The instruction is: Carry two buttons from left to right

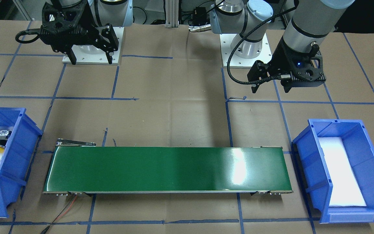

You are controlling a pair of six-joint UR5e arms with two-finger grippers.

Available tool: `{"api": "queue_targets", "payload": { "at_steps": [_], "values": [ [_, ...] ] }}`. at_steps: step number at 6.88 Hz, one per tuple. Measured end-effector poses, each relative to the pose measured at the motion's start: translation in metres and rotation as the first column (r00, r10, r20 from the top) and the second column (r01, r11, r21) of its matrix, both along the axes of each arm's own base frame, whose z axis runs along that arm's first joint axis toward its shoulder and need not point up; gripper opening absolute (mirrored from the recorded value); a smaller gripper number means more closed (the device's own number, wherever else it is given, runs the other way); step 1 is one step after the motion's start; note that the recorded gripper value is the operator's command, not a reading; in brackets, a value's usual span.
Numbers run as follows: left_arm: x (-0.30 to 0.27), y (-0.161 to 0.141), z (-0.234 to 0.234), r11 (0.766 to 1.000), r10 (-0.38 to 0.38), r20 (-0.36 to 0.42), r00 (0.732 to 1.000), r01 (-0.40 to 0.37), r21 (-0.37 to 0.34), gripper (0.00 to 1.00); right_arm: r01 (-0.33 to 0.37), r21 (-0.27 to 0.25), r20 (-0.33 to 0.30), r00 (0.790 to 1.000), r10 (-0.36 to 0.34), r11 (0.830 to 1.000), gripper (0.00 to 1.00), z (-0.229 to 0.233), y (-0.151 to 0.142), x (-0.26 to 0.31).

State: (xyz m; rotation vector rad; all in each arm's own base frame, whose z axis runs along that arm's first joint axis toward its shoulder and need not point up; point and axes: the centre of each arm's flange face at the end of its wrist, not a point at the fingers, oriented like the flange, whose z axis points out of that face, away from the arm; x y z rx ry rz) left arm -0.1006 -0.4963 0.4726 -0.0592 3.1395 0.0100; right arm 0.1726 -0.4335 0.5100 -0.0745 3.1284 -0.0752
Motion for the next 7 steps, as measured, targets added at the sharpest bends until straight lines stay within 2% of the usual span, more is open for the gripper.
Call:
{"api": "queue_targets", "payload": {
  "at_steps": [7],
  "values": [
    [-0.0003, -0.0001, 0.0, 1.0, 0.0, -0.003, 1.0, 0.0, 0.0, 1.0, 0.0, 0.007, 0.001, 1.0, 0.0, 1.0, 1.0, -0.003, -0.0006, 0.0004]
  ]
}}
